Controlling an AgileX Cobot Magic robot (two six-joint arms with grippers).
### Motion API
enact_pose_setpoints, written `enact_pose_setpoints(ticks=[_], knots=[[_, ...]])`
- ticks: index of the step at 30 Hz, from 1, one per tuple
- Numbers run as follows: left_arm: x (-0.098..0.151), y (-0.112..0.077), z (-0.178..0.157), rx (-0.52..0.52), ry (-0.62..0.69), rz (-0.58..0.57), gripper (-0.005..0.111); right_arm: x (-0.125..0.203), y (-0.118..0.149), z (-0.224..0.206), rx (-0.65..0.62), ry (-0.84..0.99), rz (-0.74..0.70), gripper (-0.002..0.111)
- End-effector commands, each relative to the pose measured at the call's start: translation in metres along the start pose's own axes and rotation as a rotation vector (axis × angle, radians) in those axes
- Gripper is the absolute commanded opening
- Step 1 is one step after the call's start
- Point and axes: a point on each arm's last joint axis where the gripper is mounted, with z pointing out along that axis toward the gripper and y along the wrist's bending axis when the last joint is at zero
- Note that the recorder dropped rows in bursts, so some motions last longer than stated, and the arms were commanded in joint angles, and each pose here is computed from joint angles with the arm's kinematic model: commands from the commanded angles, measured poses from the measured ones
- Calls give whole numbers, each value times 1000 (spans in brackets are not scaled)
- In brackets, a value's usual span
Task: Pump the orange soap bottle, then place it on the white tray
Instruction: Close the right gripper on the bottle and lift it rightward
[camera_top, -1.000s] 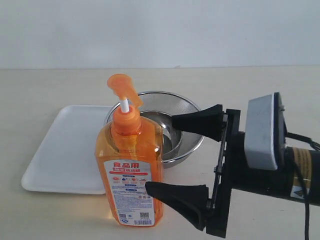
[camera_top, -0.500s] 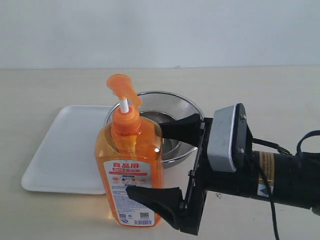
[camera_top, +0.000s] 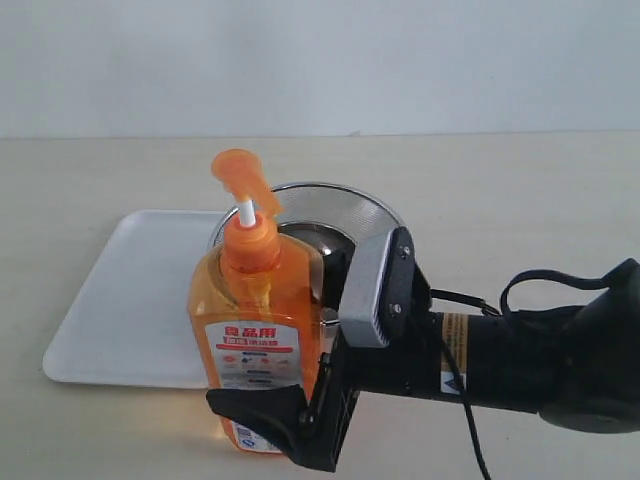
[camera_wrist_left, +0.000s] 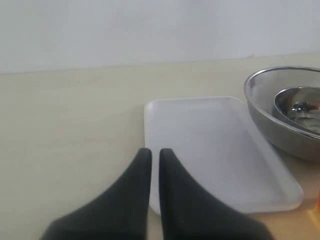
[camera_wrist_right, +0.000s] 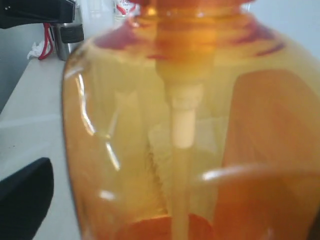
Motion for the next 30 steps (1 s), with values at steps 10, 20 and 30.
enact_pose_setpoints(ticks=[10,20,30], knots=[[1,0,0,-5,-5,7,5,8,-8,14,25,-9,94,52],[1,0,0,-5,-5,7,5,7,-3,14,-26,-1,160,2],[1,0,0,-5,-5,7,5,-54,6,0,-64,-148,22,0]])
